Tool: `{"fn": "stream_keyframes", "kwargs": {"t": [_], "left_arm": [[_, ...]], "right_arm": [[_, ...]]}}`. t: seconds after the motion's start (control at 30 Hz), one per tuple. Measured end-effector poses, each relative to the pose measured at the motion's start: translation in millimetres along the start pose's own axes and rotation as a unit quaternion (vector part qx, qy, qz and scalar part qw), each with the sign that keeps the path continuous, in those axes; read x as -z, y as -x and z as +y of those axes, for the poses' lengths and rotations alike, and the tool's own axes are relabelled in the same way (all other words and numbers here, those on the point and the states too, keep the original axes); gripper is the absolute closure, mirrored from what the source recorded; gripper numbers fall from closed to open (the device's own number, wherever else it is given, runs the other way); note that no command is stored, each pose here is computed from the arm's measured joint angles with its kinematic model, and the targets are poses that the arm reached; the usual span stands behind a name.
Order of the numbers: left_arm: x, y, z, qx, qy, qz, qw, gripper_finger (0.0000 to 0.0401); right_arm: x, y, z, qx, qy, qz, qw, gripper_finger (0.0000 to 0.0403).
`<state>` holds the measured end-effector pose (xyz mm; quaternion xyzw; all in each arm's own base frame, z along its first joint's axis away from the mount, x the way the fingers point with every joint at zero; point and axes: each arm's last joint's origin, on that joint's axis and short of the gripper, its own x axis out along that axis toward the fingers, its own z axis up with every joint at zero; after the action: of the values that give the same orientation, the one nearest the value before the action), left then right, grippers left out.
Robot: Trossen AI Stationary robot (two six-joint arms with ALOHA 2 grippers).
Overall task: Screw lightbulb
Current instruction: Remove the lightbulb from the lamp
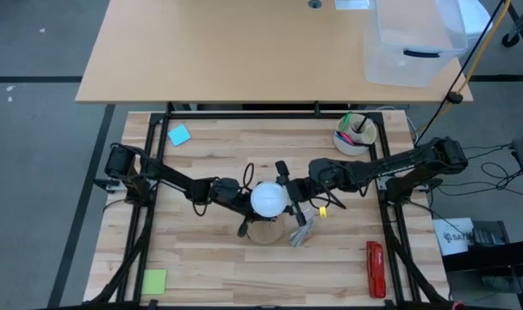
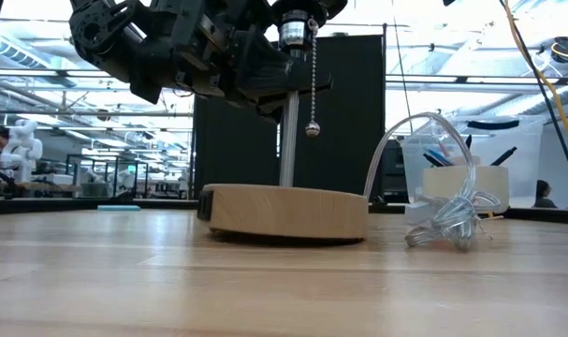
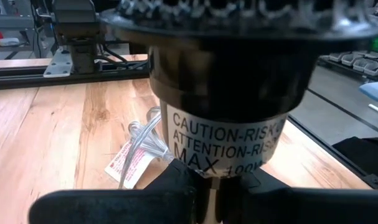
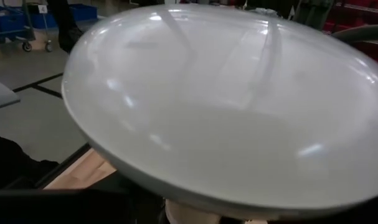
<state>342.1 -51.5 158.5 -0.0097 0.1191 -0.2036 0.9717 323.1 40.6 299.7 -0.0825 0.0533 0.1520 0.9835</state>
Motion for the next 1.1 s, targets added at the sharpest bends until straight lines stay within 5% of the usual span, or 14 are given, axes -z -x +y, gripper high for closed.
{"fn": "stream_keyframes", "kwargs": {"t": [0.4, 0.83, 1.1], "left_arm": [[0.1, 0.1, 0.0, -0.001, -0.003, 0.0, 1.0, 0.0373], [0.7, 0.1, -0.3, 0.0, -0.004, 0.001, 1.0, 0.0373], [0.8, 0.1, -0.2, -0.002, -0.007, 0.001, 1.0, 0.0373]], "right_arm": [[-1.2, 0.9, 0.1, -0.001, 0.01, -0.003, 1.0, 0.0201], [-4.3, 1.5, 3.8, 0.046, 0.002, 0.005, 0.999, 0.0122], [-7.9, 5.9, 18.7, 0.077, 0.004, 0.033, 0.996, 0.0115]]}}
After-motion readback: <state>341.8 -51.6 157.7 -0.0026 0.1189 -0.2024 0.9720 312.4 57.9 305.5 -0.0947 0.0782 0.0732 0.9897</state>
